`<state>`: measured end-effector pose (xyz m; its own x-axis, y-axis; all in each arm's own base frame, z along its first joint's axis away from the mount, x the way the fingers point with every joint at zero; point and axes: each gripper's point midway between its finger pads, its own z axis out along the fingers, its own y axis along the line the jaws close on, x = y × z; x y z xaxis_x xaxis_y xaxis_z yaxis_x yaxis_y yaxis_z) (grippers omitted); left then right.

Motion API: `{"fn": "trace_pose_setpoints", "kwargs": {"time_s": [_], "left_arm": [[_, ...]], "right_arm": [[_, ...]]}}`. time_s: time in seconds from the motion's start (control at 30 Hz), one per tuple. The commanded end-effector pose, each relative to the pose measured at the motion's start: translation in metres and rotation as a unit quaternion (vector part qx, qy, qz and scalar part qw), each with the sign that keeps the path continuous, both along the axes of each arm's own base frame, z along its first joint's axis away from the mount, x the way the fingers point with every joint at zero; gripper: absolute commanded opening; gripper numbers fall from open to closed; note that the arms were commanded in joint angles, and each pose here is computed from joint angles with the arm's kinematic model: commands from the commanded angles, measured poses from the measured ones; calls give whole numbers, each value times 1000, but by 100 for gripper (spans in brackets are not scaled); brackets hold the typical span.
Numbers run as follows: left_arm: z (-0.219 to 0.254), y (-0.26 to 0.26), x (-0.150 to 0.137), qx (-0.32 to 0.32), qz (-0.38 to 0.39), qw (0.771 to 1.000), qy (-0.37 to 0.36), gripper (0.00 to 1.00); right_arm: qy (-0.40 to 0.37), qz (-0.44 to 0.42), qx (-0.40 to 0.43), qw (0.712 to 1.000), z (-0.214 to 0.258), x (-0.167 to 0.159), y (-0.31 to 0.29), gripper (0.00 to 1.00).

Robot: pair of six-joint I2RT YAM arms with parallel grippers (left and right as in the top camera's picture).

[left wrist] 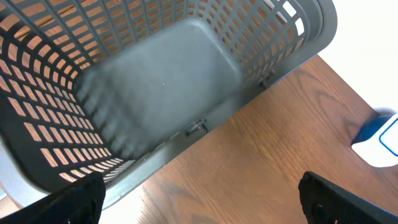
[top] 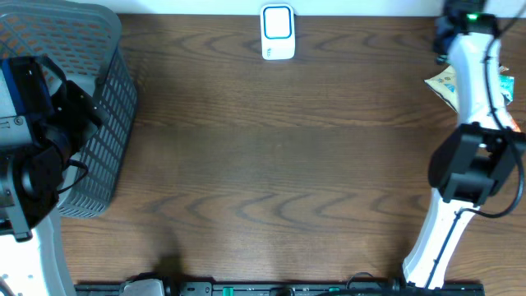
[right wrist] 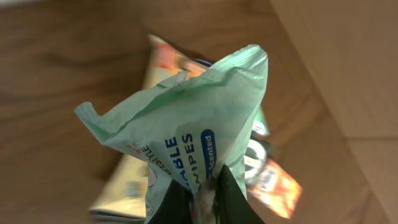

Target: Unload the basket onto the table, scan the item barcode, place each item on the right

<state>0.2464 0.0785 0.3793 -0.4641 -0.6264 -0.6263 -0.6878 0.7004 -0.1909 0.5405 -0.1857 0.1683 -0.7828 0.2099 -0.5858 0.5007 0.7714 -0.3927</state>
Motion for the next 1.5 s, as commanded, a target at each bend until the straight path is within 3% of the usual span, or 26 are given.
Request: {"fn": "trace_pose_setpoints", "kwargs": {"time_s": [0.0, 0.33, 0.4, 0.53, 0.63, 0.8, 1.07, 1.3, 1.47], "left_arm": [[2, 2, -1, -1, 7, 1000, -3, 98], [2, 2, -1, -1, 7, 1000, -3, 98], [2, 2, -1, -1, 7, 1000, -3, 98], [2, 2, -1, -1, 7, 1000, -3, 98], [2, 2, -1, -1, 7, 1000, -3, 98], [2, 2, -1, -1, 7, 1000, -3, 98], [2, 2, -1, -1, 7, 1000, -3, 98], [2, 2, -1, -1, 7, 1000, -3, 98], [2, 2, -1, -1, 7, 1000, -3, 98]], "right_arm": [[-1, -28, 7, 1000, 8, -16, -28, 1], [17, -44, 68, 997, -9, -40, -58, 10], [18, -41, 78, 996, -11, -41, -57, 21], [21, -38, 85, 995, -13, -41, -54, 24], [22, -44, 89, 995, -14, -43, -54, 46], [26, -23, 128, 991, -21, -42, -38, 54], [27, 53, 246, 967, -19, -39, 26, 53], [-19, 113, 284, 952, 41, -46, 71, 47], [-32, 155, 277, 948, 92, -72, 102, 39]]}}
